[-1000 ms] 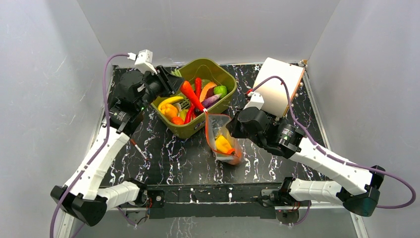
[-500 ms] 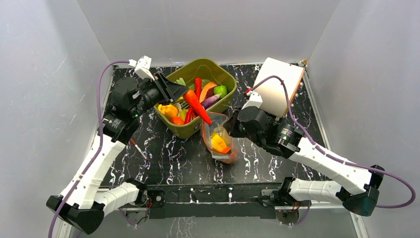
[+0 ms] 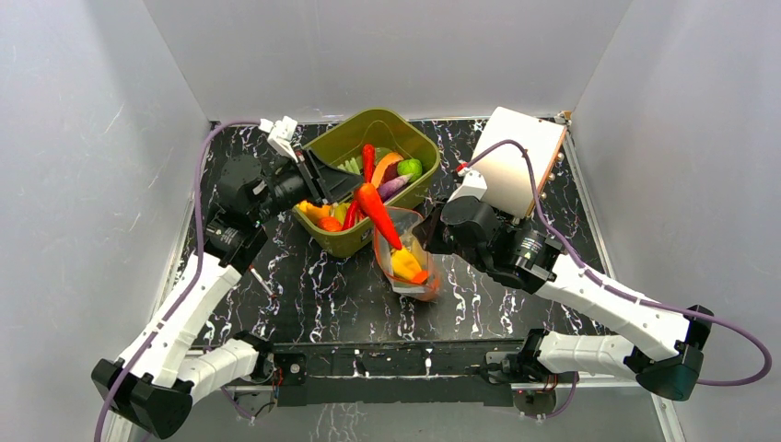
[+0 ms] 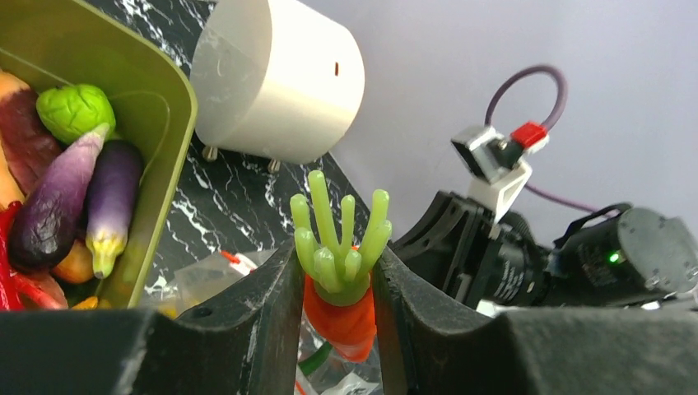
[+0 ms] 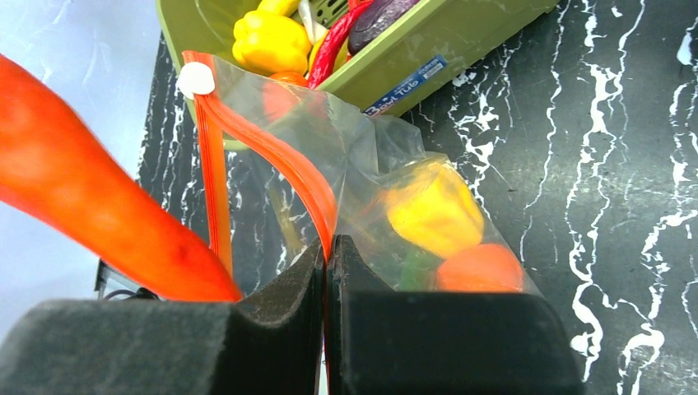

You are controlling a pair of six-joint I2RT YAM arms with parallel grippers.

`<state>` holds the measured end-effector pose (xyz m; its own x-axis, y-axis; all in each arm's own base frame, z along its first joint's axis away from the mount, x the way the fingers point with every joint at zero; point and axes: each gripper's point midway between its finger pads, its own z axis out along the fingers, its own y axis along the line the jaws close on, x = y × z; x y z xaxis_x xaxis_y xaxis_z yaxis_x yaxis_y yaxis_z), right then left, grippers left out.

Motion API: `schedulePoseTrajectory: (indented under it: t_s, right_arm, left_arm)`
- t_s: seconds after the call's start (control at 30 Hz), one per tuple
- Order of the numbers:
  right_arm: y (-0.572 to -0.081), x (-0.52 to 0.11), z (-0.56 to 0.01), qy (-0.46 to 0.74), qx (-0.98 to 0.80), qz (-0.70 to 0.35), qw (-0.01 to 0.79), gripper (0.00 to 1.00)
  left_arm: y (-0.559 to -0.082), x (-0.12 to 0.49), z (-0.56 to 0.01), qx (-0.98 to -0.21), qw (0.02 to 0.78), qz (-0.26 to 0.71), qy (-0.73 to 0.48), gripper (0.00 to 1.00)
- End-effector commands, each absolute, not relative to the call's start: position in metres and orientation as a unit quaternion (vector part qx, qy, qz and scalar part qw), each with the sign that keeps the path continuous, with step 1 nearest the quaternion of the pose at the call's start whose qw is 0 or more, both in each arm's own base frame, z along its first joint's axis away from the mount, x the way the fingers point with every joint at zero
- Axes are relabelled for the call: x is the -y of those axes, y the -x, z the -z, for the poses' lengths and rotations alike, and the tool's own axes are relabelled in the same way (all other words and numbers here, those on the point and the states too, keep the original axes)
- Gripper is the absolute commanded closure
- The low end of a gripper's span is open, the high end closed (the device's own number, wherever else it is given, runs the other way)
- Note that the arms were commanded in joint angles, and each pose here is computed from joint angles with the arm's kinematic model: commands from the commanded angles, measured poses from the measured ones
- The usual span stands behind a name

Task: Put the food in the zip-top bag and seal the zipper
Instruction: Place the fake vegetable in the zipper food storage bag.

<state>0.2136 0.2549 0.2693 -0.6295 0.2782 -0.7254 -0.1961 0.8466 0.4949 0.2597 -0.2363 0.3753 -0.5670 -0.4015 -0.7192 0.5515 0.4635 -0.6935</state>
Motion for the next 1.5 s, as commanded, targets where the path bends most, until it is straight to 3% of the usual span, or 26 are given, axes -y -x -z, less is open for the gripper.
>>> schedulePoseTrajectory:
  t_s: [0.0, 0.23, 0.83, 1.07, 1.3, 1.47]
  right_arm:
    - [-0.217, -0.273, -0.316, -0.056, -0.821, -0.352, 0.447, 1.0]
    - [-0.213, -0.273, -0.324, -0.072, -0.812, -0.375, 0.441, 1.0]
    - [-0.213, -0.273, -0.333, -0.095, -0.797, -0.4, 0.442, 1.0]
    - [-0.217, -0.271, -0.333, -0.099, -0.797, -0.392, 0.449, 1.0]
    - [-0.218, -0.263, -0.334, -0.107, -0.795, -0.382, 0.459, 1.0]
    - [-0.22, -0.262, -0.335, -0.109, -0.794, -0.379, 0.463, 1.0]
  left_arm:
    - [-0.241, 0.241, -0.387, -0.682, 0.484, 0.535, -0.121, 0.86]
    - [-0.23, 0.25, -0.374, -0.67, 0.464, 0.555, -0.17, 0.85]
    - [-0.214, 0.277, -0.343, -0.675, 0.411, 0.591, -0.162, 0.84]
    - [-0.207, 0.289, -0.329, -0.684, 0.393, 0.594, -0.155, 0.79]
    - [-0.213, 0.292, -0.318, -0.707, 0.384, 0.573, -0.153, 0.48]
    - [-0.214, 0.288, -0.316, -0.718, 0.389, 0.555, -0.156, 0.4]
